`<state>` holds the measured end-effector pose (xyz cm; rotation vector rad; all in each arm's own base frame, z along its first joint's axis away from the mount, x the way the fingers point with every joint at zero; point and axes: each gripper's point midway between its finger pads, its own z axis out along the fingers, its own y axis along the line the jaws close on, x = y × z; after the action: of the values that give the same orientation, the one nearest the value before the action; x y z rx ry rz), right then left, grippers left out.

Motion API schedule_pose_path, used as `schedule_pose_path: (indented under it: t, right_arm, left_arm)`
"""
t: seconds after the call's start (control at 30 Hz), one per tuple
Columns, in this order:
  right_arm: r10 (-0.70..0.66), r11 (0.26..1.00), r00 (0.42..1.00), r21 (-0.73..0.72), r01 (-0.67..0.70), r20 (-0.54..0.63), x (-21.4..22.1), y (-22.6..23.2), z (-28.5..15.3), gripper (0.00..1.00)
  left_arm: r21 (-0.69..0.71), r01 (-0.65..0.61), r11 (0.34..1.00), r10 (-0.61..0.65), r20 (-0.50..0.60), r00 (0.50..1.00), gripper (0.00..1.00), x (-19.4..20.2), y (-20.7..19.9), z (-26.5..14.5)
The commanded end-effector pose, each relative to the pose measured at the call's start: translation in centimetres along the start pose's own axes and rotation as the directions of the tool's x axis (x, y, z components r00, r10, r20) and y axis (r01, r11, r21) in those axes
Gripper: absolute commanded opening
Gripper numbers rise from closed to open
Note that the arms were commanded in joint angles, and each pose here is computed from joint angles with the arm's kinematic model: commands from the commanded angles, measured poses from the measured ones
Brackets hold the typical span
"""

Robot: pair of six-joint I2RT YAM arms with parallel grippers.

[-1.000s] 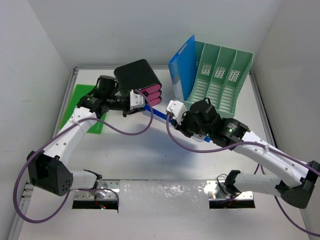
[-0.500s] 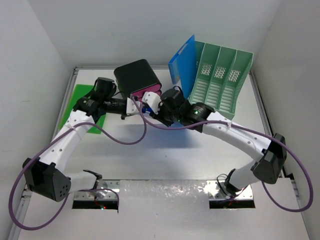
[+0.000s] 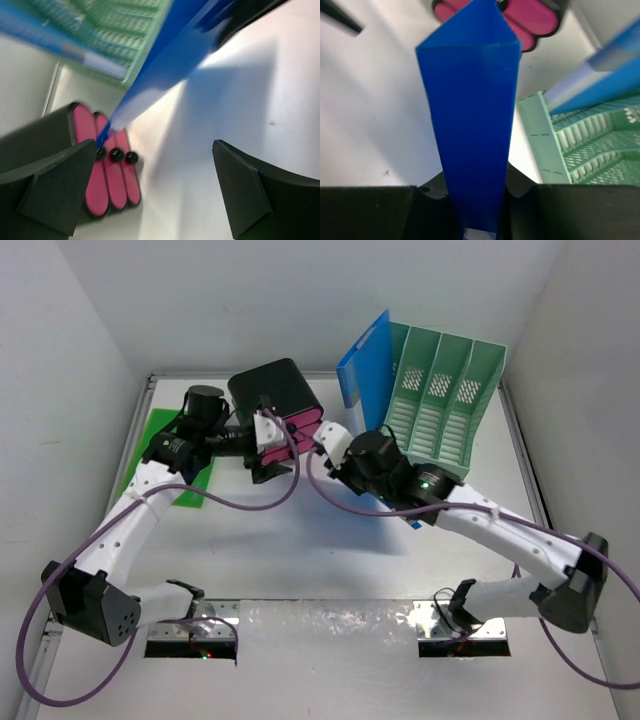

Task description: Organize the desk

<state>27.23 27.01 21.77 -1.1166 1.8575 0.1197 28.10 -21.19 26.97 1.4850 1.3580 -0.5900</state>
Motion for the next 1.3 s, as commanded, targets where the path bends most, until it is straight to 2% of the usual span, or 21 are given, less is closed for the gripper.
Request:
schedule_pose_path:
  t: [0.0,0.1,0.27,0.37,0.43,0.53,0.6,0.63,0.67,0.9,0.93,1.0,1.07,1.13,1.27]
  right_arm:
    - [0.100,0.986,0.985,0.118,-0.117,0.143,-3.6,-3.4,-4.5,0.00]
    - [0.112,0.980,0.978,0.143,-0.138,0.177,-5.1,-4.6,-6.6,0.00]
    - [0.135,0.960,0.957,0.204,-0.191,0.258,-7.8,-7.2,-10.2,0.00]
    - [0.147,0.919,0.936,0.306,-0.249,0.321,-9.0,-9.9,-12.7,0.00]
    - [0.150,0.864,0.916,0.402,-0.304,0.371,-9.5,-12.2,-14.3,0.00]
    - [0.133,0.799,0.871,0.468,-0.377,0.473,-10.6,-14.3,-16.5,0.00]
    - [0.112,0.762,0.859,0.511,-0.397,0.500,-10.8,-15.2,-17.1,0.00]
    - [0.088,0.696,0.839,0.570,-0.438,0.537,-11.3,-16.8,-18.4,0.00]
    - [0.076,0.661,0.829,0.594,-0.458,0.554,-11.3,-17.5,-18.7,0.00]
    - [0.057,0.540,0.766,0.626,-0.563,0.640,-12.4,-21.2,-17.5,0.00]
    - [0.061,0.511,0.741,0.617,-0.598,0.668,-12.5,-21.8,-17.7,0.00]
    - [0.077,0.455,0.739,0.636,-0.624,0.670,-11.5,-23.2,-16.8,0.00]
    - [0.095,0.393,0.702,0.622,-0.678,0.705,-10.6,-24.5,-16.1,0.00]
    - [0.120,0.404,0.665,0.575,-0.711,0.737,-10.4,-25.0,-14.7,0.00]
    - [0.147,0.392,0.674,0.582,-0.712,0.724,-9.6,-26.9,-12.4,0.00]
  left_arm:
    - [-0.288,0.090,0.953,-0.091,0.013,0.996,0.99,-3.7,5.2,-2.8]
    - [-0.428,0.171,0.888,-0.188,0.001,0.982,1.00,-3.8,7.3,-4.5]
    - [-0.493,0.210,0.844,-0.252,-0.020,0.967,0.99,-3.0,7.7,-5.5]
    - [-0.537,0.205,0.818,-0.270,-0.044,0.962,1.00,-2.1,8.1,-6.0]
    - [-0.575,0.196,0.794,-0.278,-0.057,0.959,1.00,-1.6,8.5,-6.5]
    - [-0.600,0.200,0.775,-0.294,-0.061,0.954,1.00,-1.0,8.8,-6.7]
    - [-0.595,0.218,0.774,-0.299,-0.040,0.953,1.00,-1.1,8.8,-6.4]
    - [-0.585,0.237,0.776,-0.310,-0.027,0.950,1.00,-1.0,8.6,-6.0]
    - [-0.580,0.243,0.778,-0.305,-0.010,0.952,1.00,-1.3,8.8,-5.8]
    - [-0.518,0.299,0.801,-0.341,0.015,0.940,1.00,-1.1,8.7,-3.9]
    - [-0.516,0.303,0.801,-0.349,0.009,0.937,1.00,-0.8,8.8,-3.7]
    - [-0.521,0.304,0.798,-0.359,-0.005,0.933,1.00,-0.2,8.7,-3.6]
    - [-0.522,0.294,0.801,-0.355,-0.018,0.934,1.00,0.2,8.6,-3.6]
    - [-0.524,0.287,0.802,-0.352,-0.026,0.936,0.99,0.5,8.6,-3.6]
    - [-0.534,0.274,0.800,-0.342,-0.032,0.939,1.00,0.9,8.8,-3.5]
